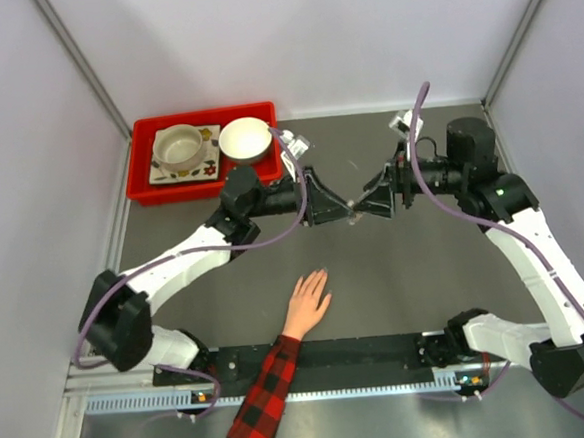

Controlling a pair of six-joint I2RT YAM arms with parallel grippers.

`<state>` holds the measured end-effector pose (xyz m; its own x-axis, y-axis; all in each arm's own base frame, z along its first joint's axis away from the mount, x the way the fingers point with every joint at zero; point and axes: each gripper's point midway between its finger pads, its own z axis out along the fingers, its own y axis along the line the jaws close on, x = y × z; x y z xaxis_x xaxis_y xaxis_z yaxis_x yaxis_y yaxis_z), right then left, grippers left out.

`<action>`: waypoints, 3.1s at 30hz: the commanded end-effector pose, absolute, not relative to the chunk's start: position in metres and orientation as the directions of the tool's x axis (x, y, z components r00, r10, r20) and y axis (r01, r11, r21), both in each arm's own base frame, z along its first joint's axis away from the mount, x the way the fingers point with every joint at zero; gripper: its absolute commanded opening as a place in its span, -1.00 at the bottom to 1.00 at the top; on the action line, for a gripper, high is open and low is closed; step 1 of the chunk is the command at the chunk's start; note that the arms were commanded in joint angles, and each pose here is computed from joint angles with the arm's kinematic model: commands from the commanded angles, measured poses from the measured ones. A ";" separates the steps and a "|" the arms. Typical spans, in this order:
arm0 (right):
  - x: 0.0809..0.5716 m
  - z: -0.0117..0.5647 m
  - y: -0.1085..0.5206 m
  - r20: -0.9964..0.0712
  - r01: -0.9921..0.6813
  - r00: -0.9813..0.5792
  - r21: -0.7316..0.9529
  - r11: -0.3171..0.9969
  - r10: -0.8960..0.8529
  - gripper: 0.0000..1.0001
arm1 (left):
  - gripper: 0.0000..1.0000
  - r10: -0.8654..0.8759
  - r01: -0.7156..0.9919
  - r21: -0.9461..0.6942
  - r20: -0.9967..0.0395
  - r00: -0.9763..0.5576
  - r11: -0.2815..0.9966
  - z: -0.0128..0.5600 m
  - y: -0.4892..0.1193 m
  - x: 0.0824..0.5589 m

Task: Paint the nails

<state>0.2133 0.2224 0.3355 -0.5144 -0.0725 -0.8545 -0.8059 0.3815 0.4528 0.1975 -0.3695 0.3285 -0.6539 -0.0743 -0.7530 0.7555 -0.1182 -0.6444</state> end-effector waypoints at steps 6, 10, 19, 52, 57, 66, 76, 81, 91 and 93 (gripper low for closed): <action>0.246 0.367 0.210 -0.595 -0.352 -0.752 0.727 0.590 0.284 0.96 | -1.00 -0.038 0.889 -0.134 -0.991 -0.130 0.437 0.304 -0.350 0.258; 0.261 0.373 0.211 -0.495 -0.199 -0.784 0.772 0.604 0.374 0.39 | -1.00 0.036 0.789 0.045 -0.999 0.029 0.612 0.303 -0.341 0.282; 0.282 0.354 0.207 -0.474 -0.110 -0.781 0.745 0.658 0.407 0.12 | -1.00 0.068 0.738 0.129 -0.991 0.113 0.663 0.306 -0.344 0.284; 0.272 0.340 0.231 -0.419 -0.146 -0.836 0.793 0.592 0.356 -0.46 | -1.00 -0.142 0.832 0.031 -0.981 0.131 0.554 0.329 -0.357 0.252; 0.265 0.347 0.232 -0.419 -0.166 -0.841 0.801 0.575 0.342 -0.87 | -1.00 -0.178 0.821 -0.025 -0.980 0.094 0.570 0.332 -0.354 0.255; 0.263 0.364 0.235 -0.549 -0.339 -0.791 0.761 0.553 0.270 -1.00 | -1.00 -0.296 0.882 -0.223 -0.950 -0.100 0.416 0.348 -0.357 0.239; 0.209 0.425 0.245 -0.847 -0.796 -0.520 0.528 0.296 0.112 -1.00 | -1.00 -0.375 0.852 -0.520 -0.780 -0.501 -0.058 0.376 -0.319 0.202; 0.177 0.465 0.243 -0.929 -0.916 -0.353 0.368 0.158 0.114 -1.00 | -1.00 -0.317 0.793 -0.523 -0.730 -0.606 -0.312 0.407 -0.324 0.179; 0.187 0.477 0.232 -0.927 -0.880 -0.348 0.374 0.292 0.140 -1.00 | -1.00 -0.257 0.727 -0.567 -0.691 -0.676 -0.387 0.419 -0.325 0.169; 0.190 0.476 0.231 -0.921 -0.866 -0.362 0.389 0.315 0.143 -1.00 | -1.00 -0.254 0.758 -0.564 -0.720 -0.646 -0.329 0.409 -0.328 0.175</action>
